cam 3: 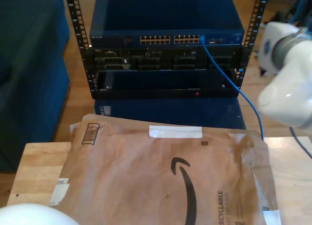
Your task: Grab the cable and plug it in
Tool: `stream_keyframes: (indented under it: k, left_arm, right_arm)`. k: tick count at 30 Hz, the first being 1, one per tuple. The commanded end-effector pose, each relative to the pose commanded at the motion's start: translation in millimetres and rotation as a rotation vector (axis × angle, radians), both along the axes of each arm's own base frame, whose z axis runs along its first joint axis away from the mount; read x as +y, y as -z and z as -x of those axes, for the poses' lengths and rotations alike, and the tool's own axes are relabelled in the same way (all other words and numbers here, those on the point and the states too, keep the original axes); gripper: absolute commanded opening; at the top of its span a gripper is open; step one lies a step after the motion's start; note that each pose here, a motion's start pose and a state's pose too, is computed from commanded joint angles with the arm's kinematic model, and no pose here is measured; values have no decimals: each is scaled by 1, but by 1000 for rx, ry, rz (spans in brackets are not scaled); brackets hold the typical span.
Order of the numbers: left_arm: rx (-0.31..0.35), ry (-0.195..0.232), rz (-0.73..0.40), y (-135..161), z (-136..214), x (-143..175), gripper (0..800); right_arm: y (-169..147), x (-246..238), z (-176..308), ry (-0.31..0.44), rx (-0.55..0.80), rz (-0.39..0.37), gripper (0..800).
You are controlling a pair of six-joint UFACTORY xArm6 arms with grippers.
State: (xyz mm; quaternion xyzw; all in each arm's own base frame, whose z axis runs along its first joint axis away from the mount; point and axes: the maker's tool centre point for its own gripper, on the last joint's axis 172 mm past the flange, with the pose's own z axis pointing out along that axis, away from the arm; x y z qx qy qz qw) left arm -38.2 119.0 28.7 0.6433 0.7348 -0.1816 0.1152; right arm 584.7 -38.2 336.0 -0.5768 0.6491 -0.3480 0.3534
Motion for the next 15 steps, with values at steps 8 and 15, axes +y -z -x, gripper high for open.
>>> stream_keyframes:
  k: [8,15]
  left_arm:
    - [0,0,0,0,0,0,800]
    - [0,0,0,0,0,0,800]
  right_arm:
    - [12,-149,58,-29,323,161,773]
    - [53,-237,174,-117,634,103,796]
